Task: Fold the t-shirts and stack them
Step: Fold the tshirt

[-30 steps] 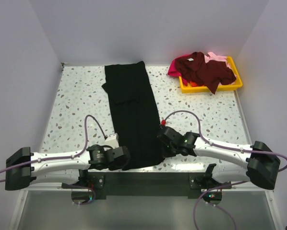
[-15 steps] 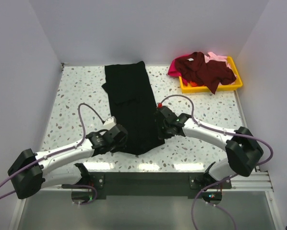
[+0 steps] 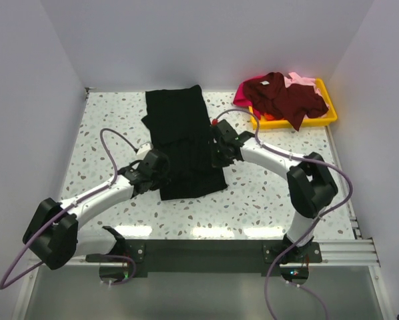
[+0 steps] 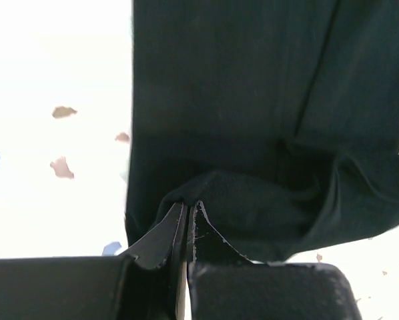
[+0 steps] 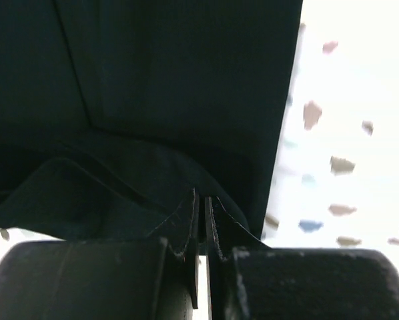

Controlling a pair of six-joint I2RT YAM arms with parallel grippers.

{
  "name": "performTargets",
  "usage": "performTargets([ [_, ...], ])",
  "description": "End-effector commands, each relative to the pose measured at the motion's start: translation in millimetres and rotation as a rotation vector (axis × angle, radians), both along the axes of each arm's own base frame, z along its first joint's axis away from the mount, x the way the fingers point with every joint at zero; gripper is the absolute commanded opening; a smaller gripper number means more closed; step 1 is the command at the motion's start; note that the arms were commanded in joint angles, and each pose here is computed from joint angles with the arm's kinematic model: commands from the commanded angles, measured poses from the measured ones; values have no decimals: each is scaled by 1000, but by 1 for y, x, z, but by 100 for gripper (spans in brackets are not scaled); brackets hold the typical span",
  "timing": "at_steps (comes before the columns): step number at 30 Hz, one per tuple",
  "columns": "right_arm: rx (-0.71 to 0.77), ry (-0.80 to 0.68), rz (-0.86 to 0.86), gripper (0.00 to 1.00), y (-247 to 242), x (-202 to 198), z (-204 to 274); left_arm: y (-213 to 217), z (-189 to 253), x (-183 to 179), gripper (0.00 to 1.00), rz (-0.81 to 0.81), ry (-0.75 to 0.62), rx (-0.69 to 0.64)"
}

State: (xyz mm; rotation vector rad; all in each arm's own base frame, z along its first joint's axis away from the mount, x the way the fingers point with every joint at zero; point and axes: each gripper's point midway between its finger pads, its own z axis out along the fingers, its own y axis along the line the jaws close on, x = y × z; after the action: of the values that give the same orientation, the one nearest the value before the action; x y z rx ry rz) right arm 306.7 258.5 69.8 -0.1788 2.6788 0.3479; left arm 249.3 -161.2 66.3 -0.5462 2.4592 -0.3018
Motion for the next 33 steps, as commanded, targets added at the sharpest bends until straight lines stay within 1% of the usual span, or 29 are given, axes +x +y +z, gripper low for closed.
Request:
performTargets([
  [1, 11, -36, 25, 0, 5, 27, 15, 0, 21, 34, 0, 20, -94, -19],
  [5, 5, -42, 9, 0, 5, 51, 16, 9, 27, 54, 0, 51, -127, -17],
  [6, 14, -59, 3, 0, 5, 61, 23, 10, 30, 59, 0, 54, -136, -20],
  [7, 5, -44, 4, 0, 5, 62, 18, 13, 26, 62, 0, 61, -125, -14],
  [10, 6, -66, -5, 0, 5, 80, 25, 20, 28, 73, 0, 78, -133, -4],
  [11, -2, -53, -5, 0, 4, 79, 19, 23, 27, 75, 0, 85, -133, -2],
  [13, -6, -62, -9, 0, 3, 88, 23, 32, 27, 80, 0, 111, -136, -2],
  [18, 1, -69, -8, 0, 5, 109, 24, 40, 30, 97, 0, 118, -146, -14],
  [20, -14, -46, -1, 0, 6, 112, 15, 40, 30, 105, 0, 112, -150, -21],
  [21, -8, -64, 5, 0, 10, 118, 22, 40, 29, 107, 0, 109, -145, -23],
  [24, -13, -61, 8, 0, 13, 126, 19, 40, 23, 117, 0, 103, -124, -26],
  [33, -15, -62, 4, 0, 18, 142, 15, 48, 22, 139, 0, 121, -133, -34],
])
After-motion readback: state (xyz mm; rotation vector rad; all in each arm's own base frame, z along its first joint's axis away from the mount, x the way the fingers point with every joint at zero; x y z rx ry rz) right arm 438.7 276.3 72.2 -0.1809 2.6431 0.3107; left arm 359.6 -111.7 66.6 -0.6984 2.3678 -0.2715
